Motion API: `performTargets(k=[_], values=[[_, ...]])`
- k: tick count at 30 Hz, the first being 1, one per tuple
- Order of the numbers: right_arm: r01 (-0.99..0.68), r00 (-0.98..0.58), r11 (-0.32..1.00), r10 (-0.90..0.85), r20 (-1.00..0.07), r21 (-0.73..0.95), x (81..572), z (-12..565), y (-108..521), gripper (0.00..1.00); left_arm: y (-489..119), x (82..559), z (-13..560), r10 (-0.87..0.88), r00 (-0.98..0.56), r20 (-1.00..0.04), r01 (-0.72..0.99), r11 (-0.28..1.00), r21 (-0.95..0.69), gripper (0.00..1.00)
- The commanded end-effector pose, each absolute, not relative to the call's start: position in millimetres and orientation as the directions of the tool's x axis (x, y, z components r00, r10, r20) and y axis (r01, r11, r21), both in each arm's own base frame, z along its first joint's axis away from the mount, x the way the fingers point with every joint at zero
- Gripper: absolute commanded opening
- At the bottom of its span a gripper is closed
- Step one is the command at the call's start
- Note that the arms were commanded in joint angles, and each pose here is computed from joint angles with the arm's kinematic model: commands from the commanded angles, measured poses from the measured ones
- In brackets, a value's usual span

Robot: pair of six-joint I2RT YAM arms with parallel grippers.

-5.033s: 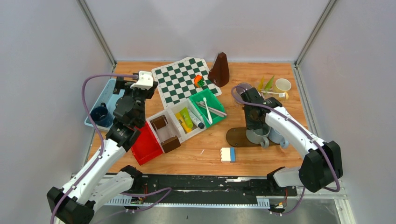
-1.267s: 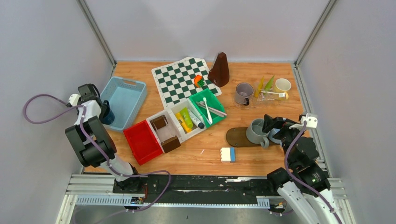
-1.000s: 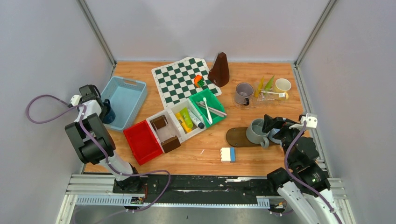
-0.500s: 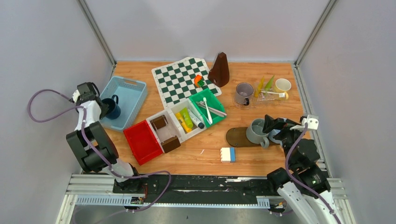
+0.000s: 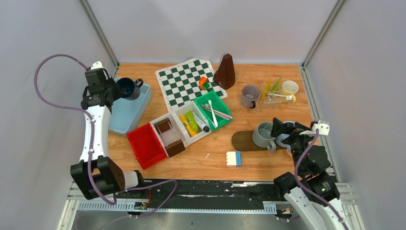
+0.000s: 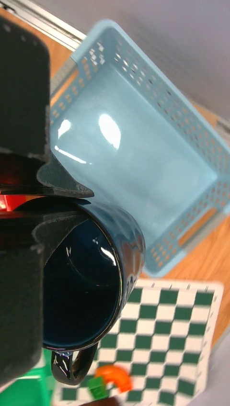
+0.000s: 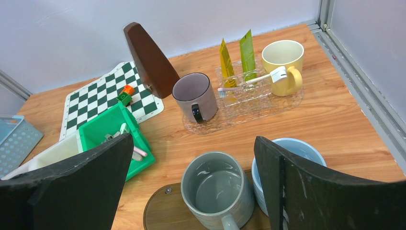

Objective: Prepare toiletry sets of a toothbrush and toothpaste on the tray
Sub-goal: Pick up the cup from the storage box, then place the cup on the tray.

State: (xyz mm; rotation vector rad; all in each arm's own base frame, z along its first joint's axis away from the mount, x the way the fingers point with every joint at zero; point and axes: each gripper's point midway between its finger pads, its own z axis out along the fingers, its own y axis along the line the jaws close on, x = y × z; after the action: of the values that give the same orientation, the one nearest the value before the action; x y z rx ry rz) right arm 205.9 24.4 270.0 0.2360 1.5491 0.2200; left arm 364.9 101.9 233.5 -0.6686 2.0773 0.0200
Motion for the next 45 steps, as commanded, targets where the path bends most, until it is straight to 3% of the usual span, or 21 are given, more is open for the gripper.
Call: performTargets(k=[1, 9, 19, 30, 45], values=[[-0.009, 0.051, 0.956, 0.292, -0.955, 0.292, 206, 279, 25, 1.0, 47, 375, 309, -0.26, -0.355, -0.898, -0.148, 0.964, -0.22, 0.0], [-0.009, 0.068, 0.955, 0.296, -0.953, 0.297, 204, 282, 23, 1.0, -50, 361, 331, -0.039, -0.363, -0.931, 0.232, 0.964, -0.131, 0.0], [-0.008, 0.09, 0.952, 0.306, -0.948, 0.307, 201, 286, 20, 1.0, -182, 333, 322, 0.245, -0.325, -0.914, 0.617, 0.787, -0.008, 0.0], [0.02, 0.143, 0.942, 0.328, -0.934, 0.334, 193, 293, 9, 1.0, -310, 300, 294, 0.449, -0.214, -0.867, 0.851, 0.521, 0.06, 0.0], [0.056, 0.187, 0.93, 0.347, -0.919, 0.363, 187, 299, -3, 1.0, -421, 265, 228, 0.602, -0.103, -0.792, 0.967, 0.247, 0.062, 0.0]])
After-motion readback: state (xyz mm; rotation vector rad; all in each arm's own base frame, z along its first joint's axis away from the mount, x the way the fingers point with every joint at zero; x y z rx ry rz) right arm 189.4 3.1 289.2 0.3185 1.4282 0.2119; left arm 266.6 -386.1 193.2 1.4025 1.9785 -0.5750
